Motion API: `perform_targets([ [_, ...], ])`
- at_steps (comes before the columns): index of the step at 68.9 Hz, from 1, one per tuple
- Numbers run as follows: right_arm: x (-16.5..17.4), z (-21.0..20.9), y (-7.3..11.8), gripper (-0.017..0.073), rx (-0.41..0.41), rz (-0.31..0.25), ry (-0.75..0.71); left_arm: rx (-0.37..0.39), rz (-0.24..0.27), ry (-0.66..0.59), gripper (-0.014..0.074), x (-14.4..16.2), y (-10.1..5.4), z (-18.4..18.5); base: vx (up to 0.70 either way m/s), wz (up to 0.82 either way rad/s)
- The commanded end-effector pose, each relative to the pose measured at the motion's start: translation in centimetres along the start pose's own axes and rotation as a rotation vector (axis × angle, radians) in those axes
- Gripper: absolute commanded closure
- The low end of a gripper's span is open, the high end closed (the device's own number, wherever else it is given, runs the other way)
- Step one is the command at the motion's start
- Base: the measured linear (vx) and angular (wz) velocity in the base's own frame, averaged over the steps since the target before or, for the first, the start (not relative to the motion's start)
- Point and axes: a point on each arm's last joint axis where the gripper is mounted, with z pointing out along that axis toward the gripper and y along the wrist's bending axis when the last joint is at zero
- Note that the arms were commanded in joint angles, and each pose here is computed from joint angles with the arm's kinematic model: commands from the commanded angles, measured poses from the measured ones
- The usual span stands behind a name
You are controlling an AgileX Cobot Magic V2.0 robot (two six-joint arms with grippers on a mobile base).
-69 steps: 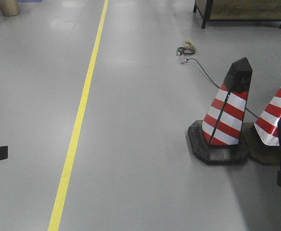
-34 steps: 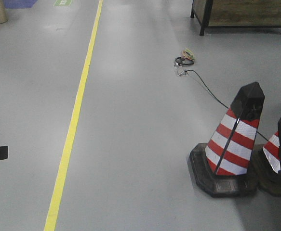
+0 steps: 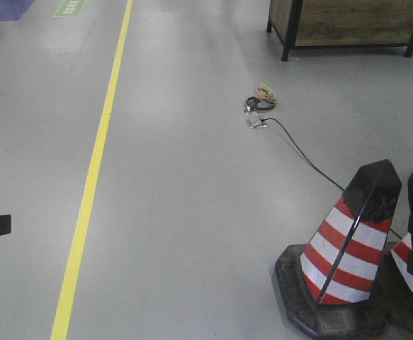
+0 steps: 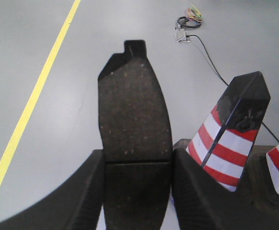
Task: Move and align brake pads A on conveyor
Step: 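Drive past the traffic cones toward the black conveyor belt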
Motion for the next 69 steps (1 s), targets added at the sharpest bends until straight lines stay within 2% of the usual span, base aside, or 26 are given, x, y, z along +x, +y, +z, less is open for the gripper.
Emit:
perform_targets([
  [1, -1.71, -0.58, -0.11, 0.0489, 0.01, -0.001, -0.12, 0.036, 0.003, -0.108, 0.0501, -1.34, -0.38, -1.09, 0.41, -0.16],
  [35, -1.71, -0.58, -0.11, 0.0489, 0.01, -0.001, -0.12, 0.036, 0.003, -0.108, 0.0501, -1.34, -0.38, -1.09, 0.37, -0.26],
  [69, -1.71, -0.55, -0.11, 0.0489, 0.01, -0.001, -0.119, 0.036, 0.003, -0.108, 0.0501, -1.34, -0.38, -1.09, 0.24, -0.48],
])
